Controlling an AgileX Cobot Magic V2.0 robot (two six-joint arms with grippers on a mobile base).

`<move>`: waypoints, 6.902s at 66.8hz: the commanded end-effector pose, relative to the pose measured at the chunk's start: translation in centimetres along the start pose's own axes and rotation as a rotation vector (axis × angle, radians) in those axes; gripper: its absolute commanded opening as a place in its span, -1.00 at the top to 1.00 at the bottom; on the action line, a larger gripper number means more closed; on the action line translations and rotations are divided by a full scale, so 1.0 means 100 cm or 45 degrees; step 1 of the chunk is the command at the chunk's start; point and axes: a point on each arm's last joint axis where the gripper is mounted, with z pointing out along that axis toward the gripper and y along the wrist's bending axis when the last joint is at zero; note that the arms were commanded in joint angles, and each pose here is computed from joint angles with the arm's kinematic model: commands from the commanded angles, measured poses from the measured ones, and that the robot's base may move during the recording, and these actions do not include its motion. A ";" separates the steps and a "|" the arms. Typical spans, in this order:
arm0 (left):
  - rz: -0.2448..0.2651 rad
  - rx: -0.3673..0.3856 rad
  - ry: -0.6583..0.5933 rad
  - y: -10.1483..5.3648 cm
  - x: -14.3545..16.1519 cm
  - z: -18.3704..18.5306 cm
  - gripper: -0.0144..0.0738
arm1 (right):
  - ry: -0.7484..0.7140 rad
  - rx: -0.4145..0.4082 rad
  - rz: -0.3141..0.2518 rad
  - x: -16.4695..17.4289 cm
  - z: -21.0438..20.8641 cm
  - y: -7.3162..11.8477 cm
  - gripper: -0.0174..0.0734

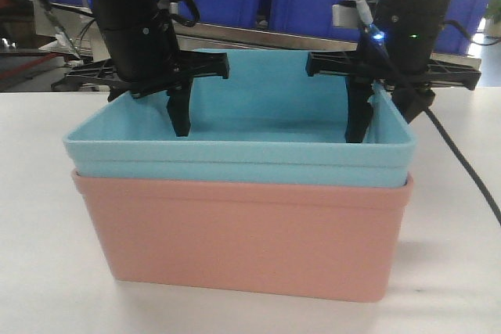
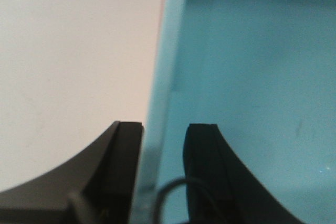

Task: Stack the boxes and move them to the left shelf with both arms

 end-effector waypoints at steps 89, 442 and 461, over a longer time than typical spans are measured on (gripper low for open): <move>0.045 0.226 -0.258 -0.003 0.078 -0.196 0.68 | -0.359 -0.226 -0.196 0.019 -0.135 0.014 0.49; 0.032 0.059 -0.352 -0.014 0.090 -0.173 0.68 | -0.256 -0.129 -0.148 0.048 -0.137 0.019 0.49; 0.032 0.059 -0.352 -0.014 0.090 -0.173 0.68 | -0.256 -0.129 -0.148 0.048 -0.137 0.019 0.49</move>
